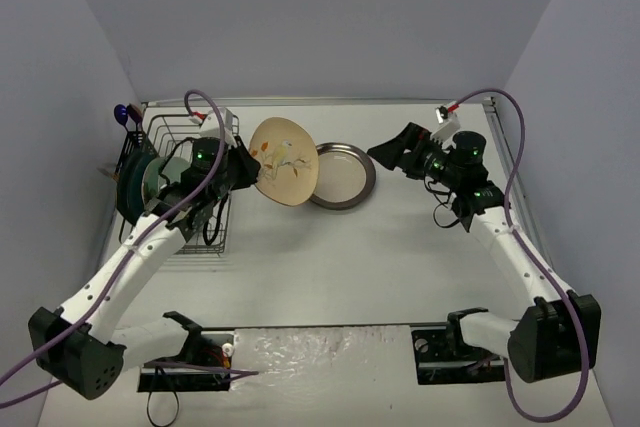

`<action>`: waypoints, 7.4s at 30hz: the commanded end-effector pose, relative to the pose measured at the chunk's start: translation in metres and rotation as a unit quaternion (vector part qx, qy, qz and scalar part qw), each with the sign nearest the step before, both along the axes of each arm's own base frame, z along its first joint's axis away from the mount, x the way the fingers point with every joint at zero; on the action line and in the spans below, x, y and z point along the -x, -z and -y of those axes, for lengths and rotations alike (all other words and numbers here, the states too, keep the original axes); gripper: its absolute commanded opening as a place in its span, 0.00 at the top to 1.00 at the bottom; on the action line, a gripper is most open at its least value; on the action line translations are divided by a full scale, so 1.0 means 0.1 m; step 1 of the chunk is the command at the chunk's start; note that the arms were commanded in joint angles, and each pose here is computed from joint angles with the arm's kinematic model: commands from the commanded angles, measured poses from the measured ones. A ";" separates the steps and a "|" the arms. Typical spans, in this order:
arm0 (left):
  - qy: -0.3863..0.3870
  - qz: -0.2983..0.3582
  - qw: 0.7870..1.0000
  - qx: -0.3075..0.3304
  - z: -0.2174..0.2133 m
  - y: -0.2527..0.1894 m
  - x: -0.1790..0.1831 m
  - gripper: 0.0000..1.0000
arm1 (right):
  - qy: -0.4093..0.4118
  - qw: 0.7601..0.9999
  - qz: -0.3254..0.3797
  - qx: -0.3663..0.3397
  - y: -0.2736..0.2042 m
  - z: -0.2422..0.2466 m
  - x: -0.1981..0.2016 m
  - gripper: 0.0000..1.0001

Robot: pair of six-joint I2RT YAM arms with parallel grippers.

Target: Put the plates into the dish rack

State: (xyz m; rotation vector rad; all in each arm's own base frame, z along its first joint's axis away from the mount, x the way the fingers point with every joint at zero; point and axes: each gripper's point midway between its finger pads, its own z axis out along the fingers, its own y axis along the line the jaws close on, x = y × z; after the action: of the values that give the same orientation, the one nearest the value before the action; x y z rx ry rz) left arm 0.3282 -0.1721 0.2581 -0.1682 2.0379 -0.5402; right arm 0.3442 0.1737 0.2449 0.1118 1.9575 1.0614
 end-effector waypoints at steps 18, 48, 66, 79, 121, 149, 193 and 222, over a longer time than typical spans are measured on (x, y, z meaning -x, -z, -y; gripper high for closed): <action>-0.168 0.094 0.886 -0.422 -1.87 -1.30 0.20 1.00 | -0.019 0.999 0.045 0.022 -0.05 0.07 0.21 0.00; -0.110 -0.008 0.895 -0.433 -1.91 -0.04 -0.31 1.00 | -0.007 1.000 0.006 0.027 0.38 0.16 0.15 0.00; -0.125 -0.019 0.895 -0.427 -1.98 0.05 -0.18 0.45 | 0.025 0.999 -0.036 0.018 0.77 0.18 -0.14 0.01; -0.182 0.080 0.921 -0.335 -1.98 -0.50 0.10 0.03 | 0.079 0.993 -0.083 0.025 1.33 0.24 -0.65 0.06; -0.085 0.122 0.980 -0.133 -1.34 -0.50 0.22 0.03 | 0.002 0.987 -0.157 -0.034 2.09 -0.27 -0.79 1.00; 0.104 0.048 0.979 0.166 0.52 -0.45 0.17 0.03 | -0.088 0.977 0.036 -0.190 -0.32 -0.36 0.19 1.00; 0.086 0.090 0.987 0.103 0.49 -0.78 0.20 1.00 | -0.043 0.997 0.020 -0.056 0.19 -0.17 0.38 0.06; -0.182 0.062 0.864 -0.465 -1.60 -1.27 0.10 1.00 | -0.018 0.998 0.023 0.047 0.42 0.16 0.55 0.00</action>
State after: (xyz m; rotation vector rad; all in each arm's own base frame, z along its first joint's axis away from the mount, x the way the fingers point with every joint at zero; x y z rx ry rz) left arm 0.3002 -0.0265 0.3418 0.2002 1.9836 0.5955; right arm 0.2807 0.1629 0.1724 0.0566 2.0727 1.0267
